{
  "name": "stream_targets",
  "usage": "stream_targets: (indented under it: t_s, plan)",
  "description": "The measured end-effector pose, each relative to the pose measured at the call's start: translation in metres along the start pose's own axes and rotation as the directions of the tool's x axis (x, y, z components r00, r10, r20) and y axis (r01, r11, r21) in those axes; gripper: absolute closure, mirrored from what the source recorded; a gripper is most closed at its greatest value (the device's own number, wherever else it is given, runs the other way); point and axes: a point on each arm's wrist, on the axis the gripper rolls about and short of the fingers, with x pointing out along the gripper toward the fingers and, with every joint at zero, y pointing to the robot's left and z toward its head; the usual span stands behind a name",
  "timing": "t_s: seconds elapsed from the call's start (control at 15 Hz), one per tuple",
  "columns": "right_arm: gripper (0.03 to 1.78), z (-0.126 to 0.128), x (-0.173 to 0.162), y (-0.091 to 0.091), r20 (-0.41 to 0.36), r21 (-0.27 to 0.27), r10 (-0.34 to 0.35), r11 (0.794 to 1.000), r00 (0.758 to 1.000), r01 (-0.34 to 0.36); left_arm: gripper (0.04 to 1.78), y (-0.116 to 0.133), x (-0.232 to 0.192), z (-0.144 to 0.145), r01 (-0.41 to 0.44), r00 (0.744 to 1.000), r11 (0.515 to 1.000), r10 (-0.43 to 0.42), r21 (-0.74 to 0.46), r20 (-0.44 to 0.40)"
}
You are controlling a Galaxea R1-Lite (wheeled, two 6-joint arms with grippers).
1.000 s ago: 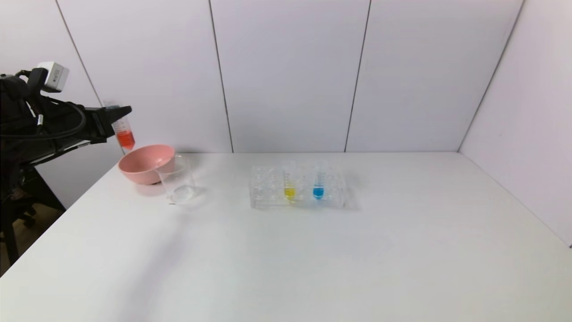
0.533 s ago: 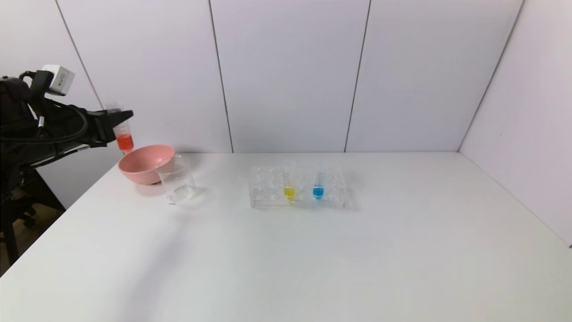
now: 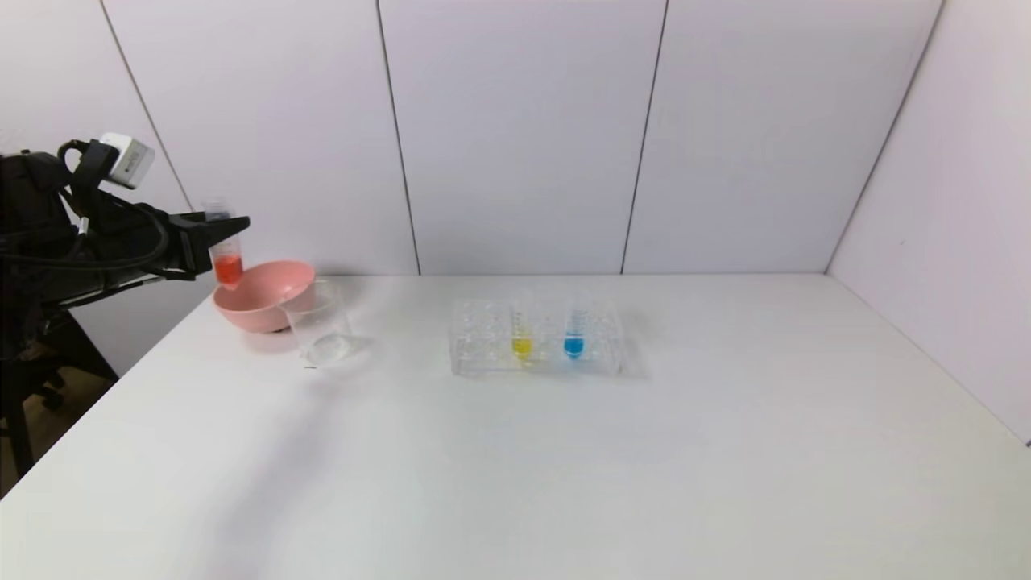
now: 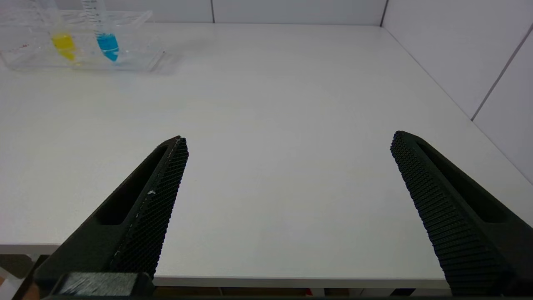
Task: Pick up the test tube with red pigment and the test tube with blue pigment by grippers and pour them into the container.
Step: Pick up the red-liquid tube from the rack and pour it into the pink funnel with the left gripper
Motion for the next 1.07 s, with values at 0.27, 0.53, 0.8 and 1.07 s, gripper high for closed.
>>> stream_targets:
  t_s: [0.27, 0.53, 0.8, 1.07]
  plan:
    - [0.04, 0.0, 0.0, 0.0, 0.0, 0.0, 0.0, 1.0, 1.0, 0.0, 1.37, 0.005, 0.007, 0.0, 0.044, 0.999, 0.999, -0.045, 0.026, 0.011]
    - [0.04, 0.0, 0.0, 0.0, 0.0, 0.0, 0.0, 1.0, 1.0, 0.0, 1.37, 0.007, 0.009, -0.001, 0.075, 0.997, 0.997, -0.075, 0.032, -0.024]
    - [0.04, 0.0, 0.0, 0.0, 0.0, 0.0, 0.0, 1.0, 1.0, 0.0, 1.37, 0.01, 0.01, 0.004, 0.121, 0.989, 0.989, -0.114, 0.085, -0.09]
    - [0.04, 0.0, 0.0, 0.0, 0.0, 0.0, 0.0, 1.0, 1.0, 0.0, 1.37, 0.013, 0.01, 0.005, 0.142, 0.984, 0.981, -0.125, 0.135, -0.126]
